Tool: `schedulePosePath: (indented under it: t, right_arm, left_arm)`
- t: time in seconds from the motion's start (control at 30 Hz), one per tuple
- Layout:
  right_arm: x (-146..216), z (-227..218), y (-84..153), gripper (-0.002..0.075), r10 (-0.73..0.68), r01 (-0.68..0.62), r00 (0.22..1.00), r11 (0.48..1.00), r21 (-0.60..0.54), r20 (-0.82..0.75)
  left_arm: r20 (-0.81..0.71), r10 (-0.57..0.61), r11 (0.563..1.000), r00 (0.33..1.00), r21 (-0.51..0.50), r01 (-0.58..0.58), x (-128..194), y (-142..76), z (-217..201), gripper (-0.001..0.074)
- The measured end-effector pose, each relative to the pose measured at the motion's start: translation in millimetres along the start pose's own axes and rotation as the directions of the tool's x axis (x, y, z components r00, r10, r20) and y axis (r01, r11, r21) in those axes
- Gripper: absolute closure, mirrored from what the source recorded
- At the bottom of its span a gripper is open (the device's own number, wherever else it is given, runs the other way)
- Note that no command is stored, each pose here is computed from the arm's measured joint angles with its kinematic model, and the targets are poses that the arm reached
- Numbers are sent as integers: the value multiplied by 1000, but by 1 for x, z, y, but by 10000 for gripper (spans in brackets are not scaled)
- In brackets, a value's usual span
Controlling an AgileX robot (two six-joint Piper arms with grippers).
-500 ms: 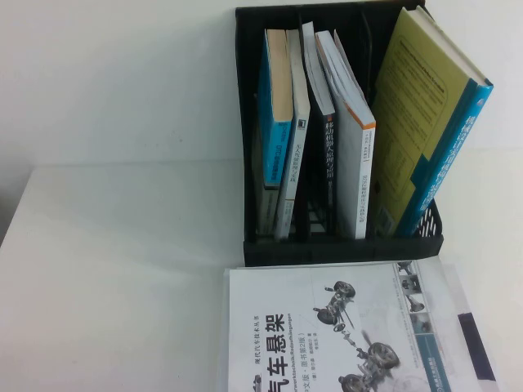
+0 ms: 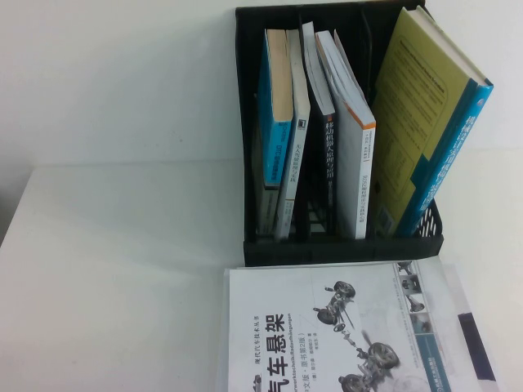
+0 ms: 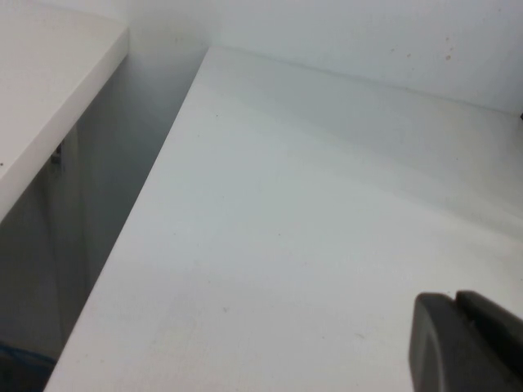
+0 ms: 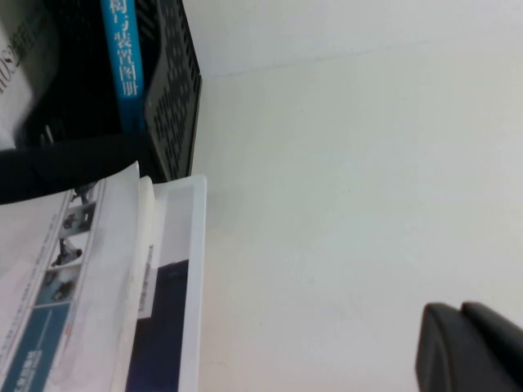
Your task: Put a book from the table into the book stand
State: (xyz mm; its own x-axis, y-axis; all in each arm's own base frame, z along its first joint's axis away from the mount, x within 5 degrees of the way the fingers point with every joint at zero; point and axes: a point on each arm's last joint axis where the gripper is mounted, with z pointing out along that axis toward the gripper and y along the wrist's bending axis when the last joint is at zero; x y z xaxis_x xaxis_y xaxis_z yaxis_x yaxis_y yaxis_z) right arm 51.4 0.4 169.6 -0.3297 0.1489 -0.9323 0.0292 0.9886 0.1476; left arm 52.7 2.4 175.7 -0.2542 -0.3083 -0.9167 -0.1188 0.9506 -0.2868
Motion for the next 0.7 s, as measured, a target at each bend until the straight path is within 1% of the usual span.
schedulePosePath:
  t: [0.7]
  right_arm:
    - [0, 0, 0, 731, 0, 0, 1000, 1000, 0, 0]
  left_arm:
    - [-1, -1, 1000, 1000, 3, 1, 0, 0, 0, 738]
